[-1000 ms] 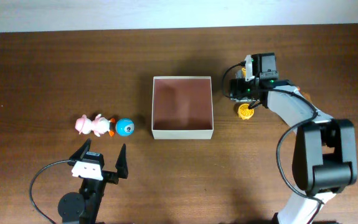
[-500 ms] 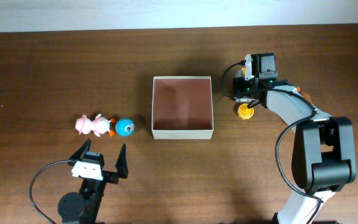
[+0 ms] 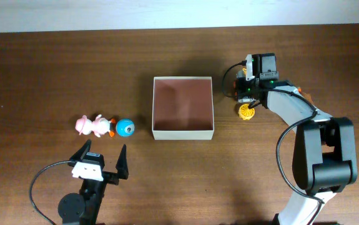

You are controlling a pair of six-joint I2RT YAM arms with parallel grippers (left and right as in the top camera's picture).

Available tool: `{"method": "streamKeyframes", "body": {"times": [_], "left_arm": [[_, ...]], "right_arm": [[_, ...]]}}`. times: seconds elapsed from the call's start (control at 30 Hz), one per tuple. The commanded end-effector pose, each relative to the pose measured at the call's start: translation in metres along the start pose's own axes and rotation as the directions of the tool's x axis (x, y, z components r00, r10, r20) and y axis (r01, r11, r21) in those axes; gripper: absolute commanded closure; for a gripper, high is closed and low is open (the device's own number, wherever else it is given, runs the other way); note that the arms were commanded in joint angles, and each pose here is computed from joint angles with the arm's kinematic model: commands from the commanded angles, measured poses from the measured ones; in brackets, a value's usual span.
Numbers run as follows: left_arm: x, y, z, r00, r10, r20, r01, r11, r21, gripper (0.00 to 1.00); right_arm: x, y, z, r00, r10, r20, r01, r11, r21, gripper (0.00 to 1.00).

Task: Pack container
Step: 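Move the right gripper to the red toy truck and grasp it, then lift the red truck with the right gripper and carry it over the box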

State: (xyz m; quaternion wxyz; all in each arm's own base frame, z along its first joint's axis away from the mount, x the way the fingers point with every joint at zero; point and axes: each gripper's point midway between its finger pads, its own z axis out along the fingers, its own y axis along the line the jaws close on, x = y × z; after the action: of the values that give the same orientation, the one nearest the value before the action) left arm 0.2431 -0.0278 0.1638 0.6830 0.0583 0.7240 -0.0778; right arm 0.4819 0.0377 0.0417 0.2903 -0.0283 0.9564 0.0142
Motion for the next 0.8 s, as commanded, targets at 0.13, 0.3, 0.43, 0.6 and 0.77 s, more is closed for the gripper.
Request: {"method": "streamKeyframes", "body": {"times": [0.13,0.3,0.43,0.6,0.77], "left_arm": [[0.002,0.0,0.0,1.0,0.012,0.0,-0.012,1.0,-0.002,0.0],[0.002,0.0,0.0,1.0,0.012,0.0,-0.012,1.0,-0.002,0.0],[0.002,0.0,0.0,1.0,0.012,0.0,-0.012,1.0,-0.002,0.0],[0.002,0.0,0.0,1.0,0.012,0.0,-0.012,1.0,-0.002,0.0],[0.002,0.0,0.0,1.0,0.012,0.0,-0.012,1.0,-0.002,0.01]], "right_arm": [[-0.018,-0.005,-0.011,1.0,0.002,0.009,-0.002,1.0,0.016,0.59],[-0.04,-0.005,-0.033,1.0,0.002,0.017,-0.002,1.0,0.016,0.59],[-0.056,-0.003,-0.055,1.0,0.002,-0.003,-0.002,1.0,0.009,0.6],[-0.075,0.012,-0.087,1.0,0.002,-0.028,-0.004,0.997,-0.078,0.6],[-0.097,0.06,-0.135,1.0,0.0,-0.021,-0.007,0.936,-0.353,0.59]]}}
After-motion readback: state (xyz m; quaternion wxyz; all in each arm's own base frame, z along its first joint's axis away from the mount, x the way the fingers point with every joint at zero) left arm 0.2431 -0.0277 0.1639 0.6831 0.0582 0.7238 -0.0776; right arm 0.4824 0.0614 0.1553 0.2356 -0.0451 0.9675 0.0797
